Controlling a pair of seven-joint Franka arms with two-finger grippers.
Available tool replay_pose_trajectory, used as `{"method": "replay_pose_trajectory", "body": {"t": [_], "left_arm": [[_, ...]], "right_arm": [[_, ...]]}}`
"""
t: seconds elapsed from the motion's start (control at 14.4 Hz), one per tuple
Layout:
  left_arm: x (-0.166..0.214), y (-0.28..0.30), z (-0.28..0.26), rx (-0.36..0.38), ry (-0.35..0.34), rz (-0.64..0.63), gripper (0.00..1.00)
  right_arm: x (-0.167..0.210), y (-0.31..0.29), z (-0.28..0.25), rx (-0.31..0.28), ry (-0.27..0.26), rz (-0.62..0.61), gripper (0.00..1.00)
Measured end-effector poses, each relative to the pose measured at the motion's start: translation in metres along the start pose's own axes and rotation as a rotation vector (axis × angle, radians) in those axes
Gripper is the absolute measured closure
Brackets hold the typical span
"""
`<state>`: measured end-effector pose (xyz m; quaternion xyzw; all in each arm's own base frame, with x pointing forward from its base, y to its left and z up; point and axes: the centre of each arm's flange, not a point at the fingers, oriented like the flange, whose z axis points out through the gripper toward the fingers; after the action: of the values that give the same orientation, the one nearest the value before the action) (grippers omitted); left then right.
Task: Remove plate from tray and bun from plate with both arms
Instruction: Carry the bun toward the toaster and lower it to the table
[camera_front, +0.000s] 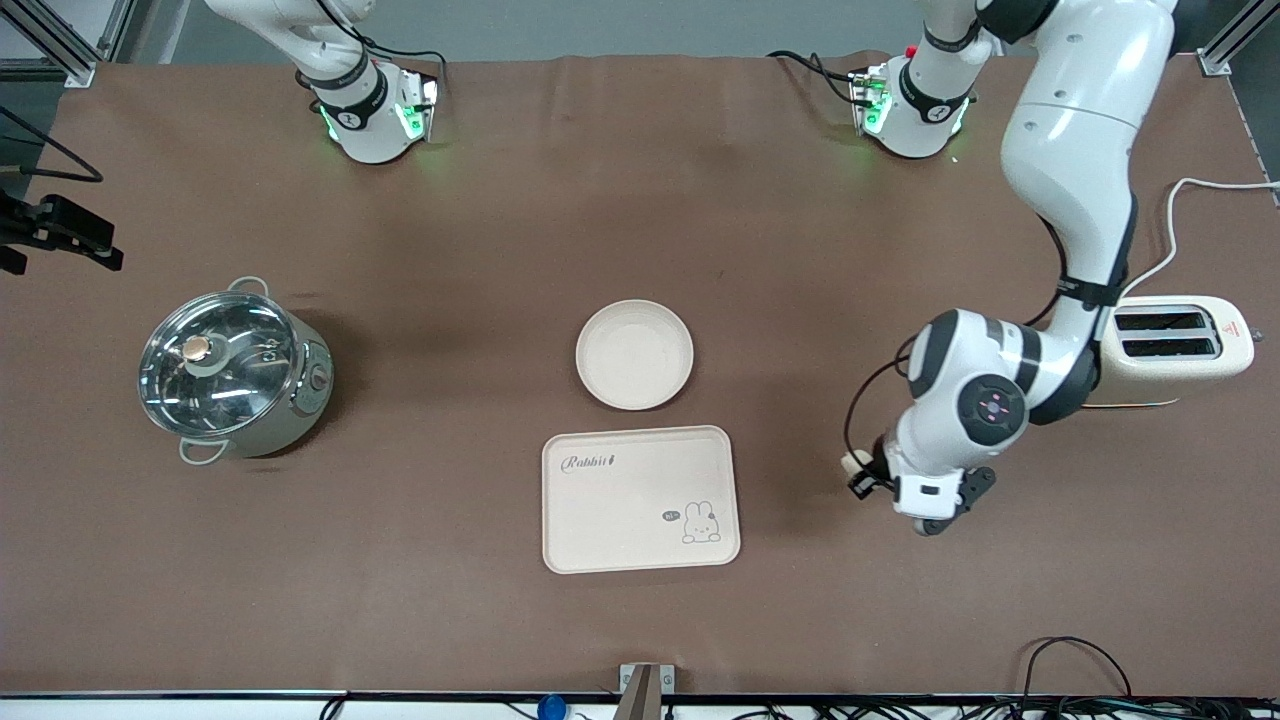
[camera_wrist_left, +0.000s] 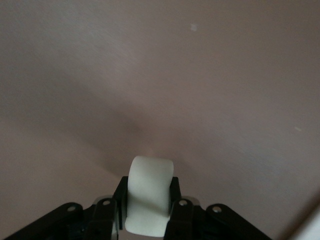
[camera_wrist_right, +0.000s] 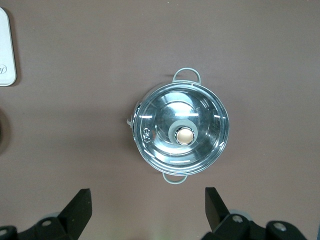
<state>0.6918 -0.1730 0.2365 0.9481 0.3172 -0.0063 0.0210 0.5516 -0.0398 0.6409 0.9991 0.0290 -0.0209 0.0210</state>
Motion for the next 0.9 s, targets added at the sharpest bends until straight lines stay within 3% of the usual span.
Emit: {"method": "replay_pose_trajectory", "body": {"t": [0.35, 0.76, 0.9], "left_arm": [[0.017, -0.032, 0.037, 0.043, -0.047, 0.009, 0.56], [0.019, -0.023, 0.016, 0.021, -0.014, 0.049, 0.01], [0.028, -0.017, -0.03, 0.007, 0.043, 0.127, 0.0]], "right_arm": [[-0.001, 0.004, -0.006, -0.002, 0.015, 0.008, 0.0], [-0.002, 0.006, -0.015, -0.004, 0.032, 0.011, 0.0], [-0.002, 0.005, -0.014, -0.003, 0.028, 0.01, 0.0]]}}
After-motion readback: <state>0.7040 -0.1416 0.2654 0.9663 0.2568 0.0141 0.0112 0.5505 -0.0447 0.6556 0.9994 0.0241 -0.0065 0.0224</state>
